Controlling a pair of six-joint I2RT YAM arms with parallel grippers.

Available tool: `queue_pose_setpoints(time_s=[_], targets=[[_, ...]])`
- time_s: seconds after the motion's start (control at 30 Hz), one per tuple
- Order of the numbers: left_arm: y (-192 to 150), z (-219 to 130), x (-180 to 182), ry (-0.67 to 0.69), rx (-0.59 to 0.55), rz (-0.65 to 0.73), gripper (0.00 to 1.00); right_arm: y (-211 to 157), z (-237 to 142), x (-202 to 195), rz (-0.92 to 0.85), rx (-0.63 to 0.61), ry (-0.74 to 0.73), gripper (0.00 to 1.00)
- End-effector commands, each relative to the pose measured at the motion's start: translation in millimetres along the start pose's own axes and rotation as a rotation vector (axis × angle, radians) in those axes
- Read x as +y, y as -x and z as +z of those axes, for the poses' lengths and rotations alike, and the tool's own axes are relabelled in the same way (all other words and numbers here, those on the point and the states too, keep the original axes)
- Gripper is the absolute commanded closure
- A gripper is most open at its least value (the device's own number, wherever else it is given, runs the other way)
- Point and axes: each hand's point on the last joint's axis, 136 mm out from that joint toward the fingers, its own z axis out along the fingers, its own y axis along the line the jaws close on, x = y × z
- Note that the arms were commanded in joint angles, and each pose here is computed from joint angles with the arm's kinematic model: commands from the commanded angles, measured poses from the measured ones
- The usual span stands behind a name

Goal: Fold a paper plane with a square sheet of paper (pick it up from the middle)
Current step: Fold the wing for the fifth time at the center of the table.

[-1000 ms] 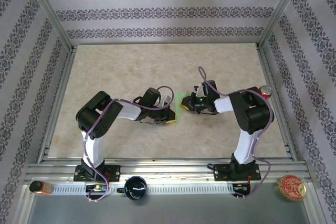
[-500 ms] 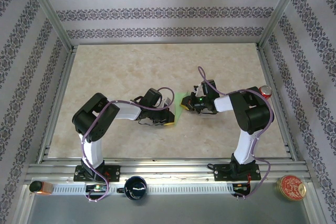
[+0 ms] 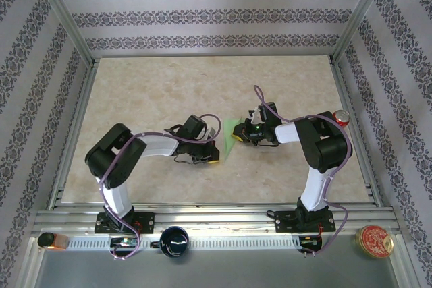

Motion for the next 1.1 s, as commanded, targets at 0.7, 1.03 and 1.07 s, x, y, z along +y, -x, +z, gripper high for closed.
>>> queue_pose_setpoints(time_s=[0.7,1.03,1.07], targets=[[39,32,-69,-0.18,0.019,0.071,1.0,-13,13,-34,0.042,0.014,-0.137,0.92],[26,46,-33,-0.074,0.056,0.048,1.0,-14,13,-37,0.042,0.018,-0.144,0.92],[25,46,-31,-0.067,0.058,0.046,1.0,-13,13,-37,0.043,0.018,-0.144,0.92]])
